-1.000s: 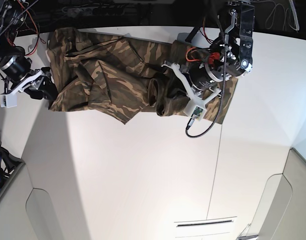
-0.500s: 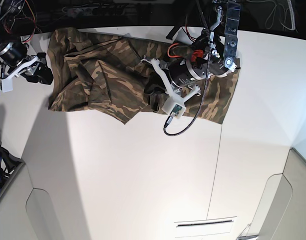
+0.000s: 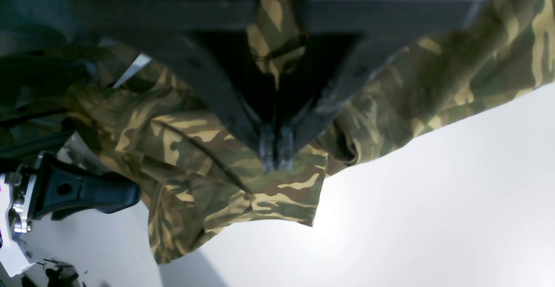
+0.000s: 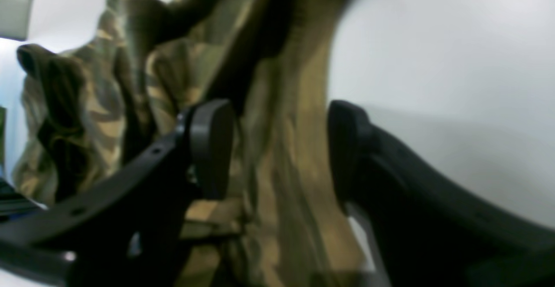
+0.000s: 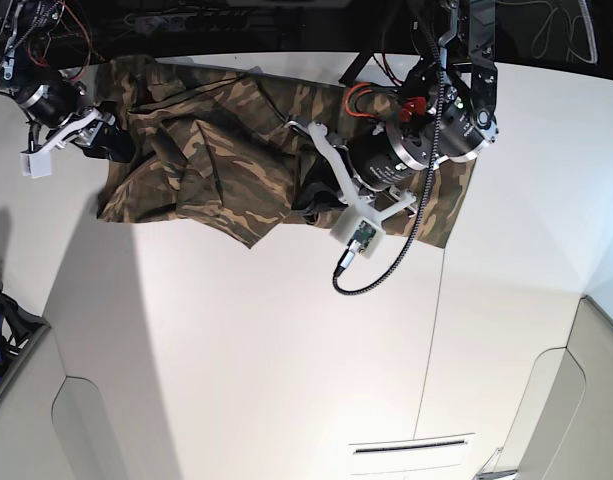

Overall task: Fold the T-shirt properly
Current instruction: 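Release the left gripper and pull both grippers back from the shirt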

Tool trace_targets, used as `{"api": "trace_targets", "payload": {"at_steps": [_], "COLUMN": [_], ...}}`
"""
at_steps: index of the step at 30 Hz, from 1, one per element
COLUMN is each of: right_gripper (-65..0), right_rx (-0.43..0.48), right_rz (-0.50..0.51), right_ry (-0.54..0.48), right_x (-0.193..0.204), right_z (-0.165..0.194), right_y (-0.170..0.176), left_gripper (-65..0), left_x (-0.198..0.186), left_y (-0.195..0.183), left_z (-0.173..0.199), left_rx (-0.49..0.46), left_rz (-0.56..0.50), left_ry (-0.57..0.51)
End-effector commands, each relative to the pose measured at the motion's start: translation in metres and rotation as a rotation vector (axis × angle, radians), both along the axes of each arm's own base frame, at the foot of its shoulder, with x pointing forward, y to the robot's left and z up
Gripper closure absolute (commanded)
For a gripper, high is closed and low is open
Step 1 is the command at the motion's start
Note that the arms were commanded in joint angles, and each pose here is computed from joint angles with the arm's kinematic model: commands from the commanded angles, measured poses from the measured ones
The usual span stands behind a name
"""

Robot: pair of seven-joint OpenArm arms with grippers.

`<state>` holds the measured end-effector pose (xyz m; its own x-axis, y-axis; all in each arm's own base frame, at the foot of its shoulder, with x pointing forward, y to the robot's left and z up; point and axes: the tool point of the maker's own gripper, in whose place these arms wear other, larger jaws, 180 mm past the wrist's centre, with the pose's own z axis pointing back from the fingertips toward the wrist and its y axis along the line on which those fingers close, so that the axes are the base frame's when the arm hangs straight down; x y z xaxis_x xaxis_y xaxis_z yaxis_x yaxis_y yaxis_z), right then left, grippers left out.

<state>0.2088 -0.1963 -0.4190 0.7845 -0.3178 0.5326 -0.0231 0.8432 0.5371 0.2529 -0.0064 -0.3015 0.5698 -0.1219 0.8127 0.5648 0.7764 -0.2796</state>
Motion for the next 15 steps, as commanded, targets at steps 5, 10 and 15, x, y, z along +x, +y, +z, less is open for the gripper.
{"api": "trace_targets", "payload": {"at_steps": [5,10,15], "right_gripper": [-34.5,-34.5,-34.5], "right_rx": [0.022,0.046,0.069], "right_rz": [0.07,0.123,0.151], "right_ry": [0.01,0.015,0.015], "right_x": [-0.002,-0.003,-0.004], "right_z": [-0.001,-0.003,-0.003], "right_y": [0.019,0.038,0.05], "left_gripper": [0.0,0.0,-7.9], "left_x": [0.005,0.012,0.024], "left_y": [0.008,0.037,0.086], "left_z": [0.006,0.0,-0.001], "left_rx": [0.035,0.099,0.138], "left_rz": [0.003,0.053,0.206], "left_ry": [-0.045,-0.048,-0.039]}}
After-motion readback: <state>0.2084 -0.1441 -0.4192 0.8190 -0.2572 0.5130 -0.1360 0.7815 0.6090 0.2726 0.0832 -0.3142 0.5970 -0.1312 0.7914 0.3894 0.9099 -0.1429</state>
